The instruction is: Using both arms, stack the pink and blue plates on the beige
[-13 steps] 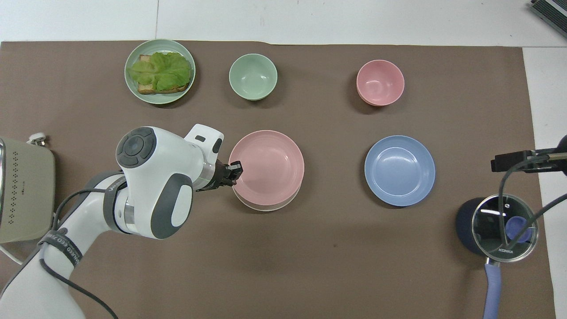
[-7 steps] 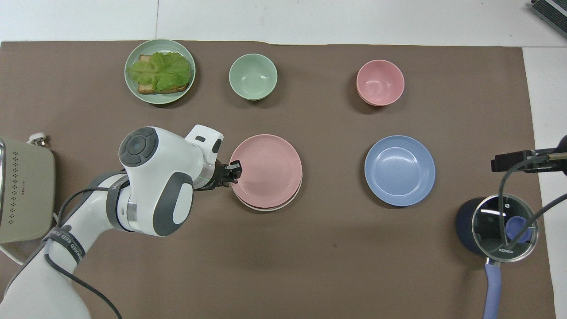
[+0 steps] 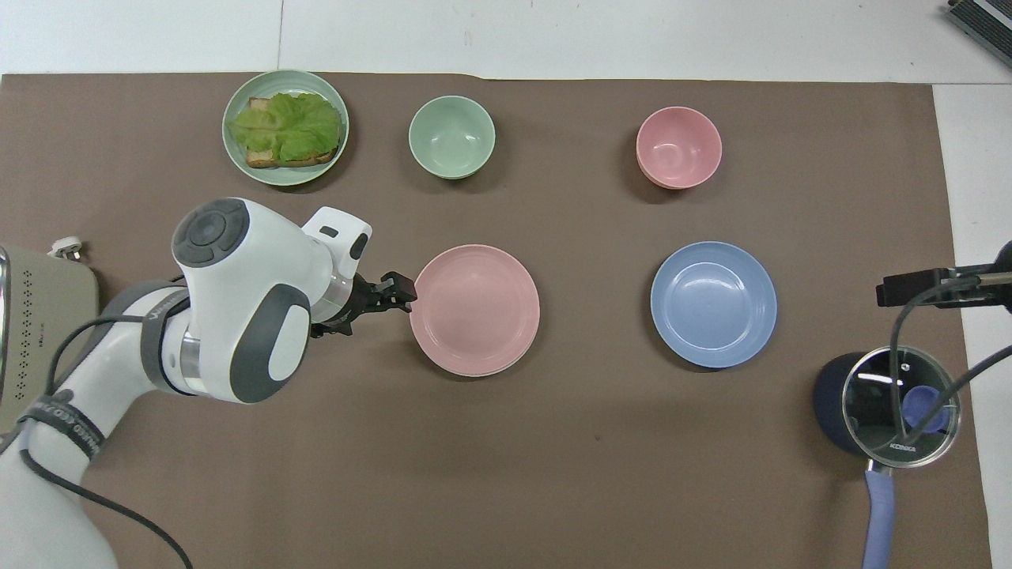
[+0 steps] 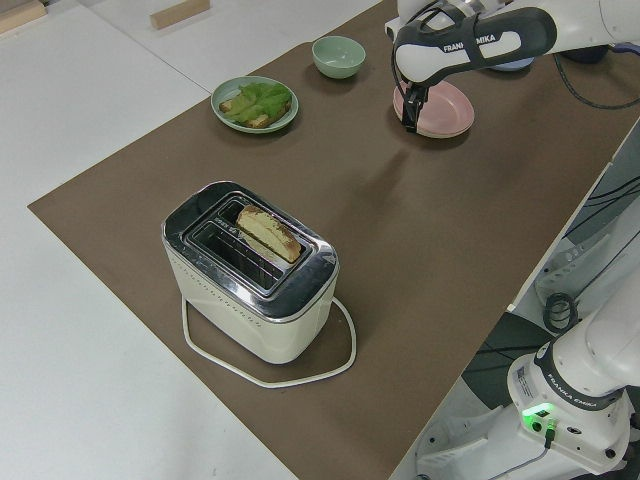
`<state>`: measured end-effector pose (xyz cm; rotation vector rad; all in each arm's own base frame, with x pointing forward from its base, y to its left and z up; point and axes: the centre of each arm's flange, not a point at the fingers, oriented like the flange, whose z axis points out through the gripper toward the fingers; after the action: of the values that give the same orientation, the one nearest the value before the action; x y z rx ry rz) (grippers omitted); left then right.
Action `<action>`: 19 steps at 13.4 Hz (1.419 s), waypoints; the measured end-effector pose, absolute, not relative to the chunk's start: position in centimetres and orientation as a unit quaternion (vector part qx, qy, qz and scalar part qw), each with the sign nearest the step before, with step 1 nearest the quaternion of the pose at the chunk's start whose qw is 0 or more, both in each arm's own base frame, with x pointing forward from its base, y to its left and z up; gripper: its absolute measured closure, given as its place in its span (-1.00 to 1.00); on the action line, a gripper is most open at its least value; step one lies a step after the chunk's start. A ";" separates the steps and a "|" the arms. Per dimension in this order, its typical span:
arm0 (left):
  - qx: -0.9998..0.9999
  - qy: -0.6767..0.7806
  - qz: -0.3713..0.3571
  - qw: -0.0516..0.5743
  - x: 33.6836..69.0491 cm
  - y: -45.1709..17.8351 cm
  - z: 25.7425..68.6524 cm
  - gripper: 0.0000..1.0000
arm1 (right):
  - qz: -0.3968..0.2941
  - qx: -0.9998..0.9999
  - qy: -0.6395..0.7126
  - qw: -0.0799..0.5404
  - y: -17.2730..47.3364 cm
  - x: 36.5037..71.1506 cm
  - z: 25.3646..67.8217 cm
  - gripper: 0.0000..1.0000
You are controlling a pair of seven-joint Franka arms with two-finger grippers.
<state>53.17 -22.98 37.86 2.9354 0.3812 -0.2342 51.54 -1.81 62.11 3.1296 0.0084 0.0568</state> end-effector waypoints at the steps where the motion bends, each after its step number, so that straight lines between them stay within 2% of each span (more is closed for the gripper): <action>1: 0.986 0.125 -0.078 0.074 53.9 -21.6 39.8 -1.00 | 0.018 1.000 0.003 0.006 -1.8 51.5 62.1 -1.00; 4: 0.991 0.091 -0.063 0.072 55.3 -15.4 47.0 -1.00 | 0.018 1.000 0.003 0.006 -1.8 51.5 62.1 -1.00; 7: 0.996 0.046 -0.049 0.051 54.7 -7.6 54.5 -1.00 | 0.018 1.000 0.003 0.006 -1.8 51.5 62.1 -1.00; 11: 0.999 -0.003 -0.032 0.011 53.4 -4.9 62.4 -1.00 | 0.018 1.000 0.003 0.006 -1.8 51.5 62.1 -1.00; 15: 1.000 0.005 -0.005 0.011 51.8 -3.3 66.9 -1.00 | 0.018 1.000 0.003 0.006 -1.8 51.5 62.1 -1.00; 19: 1.000 0.006 -0.002 0.011 51.5 -3.2 67.3 -1.00 | 0.018 1.000 0.002 0.006 -1.8 51.5 62.1 -1.00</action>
<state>51.51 -3.23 67.30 3.1200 0.0186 -0.0055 51.53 -1.83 62.13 3.1296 0.0078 0.0573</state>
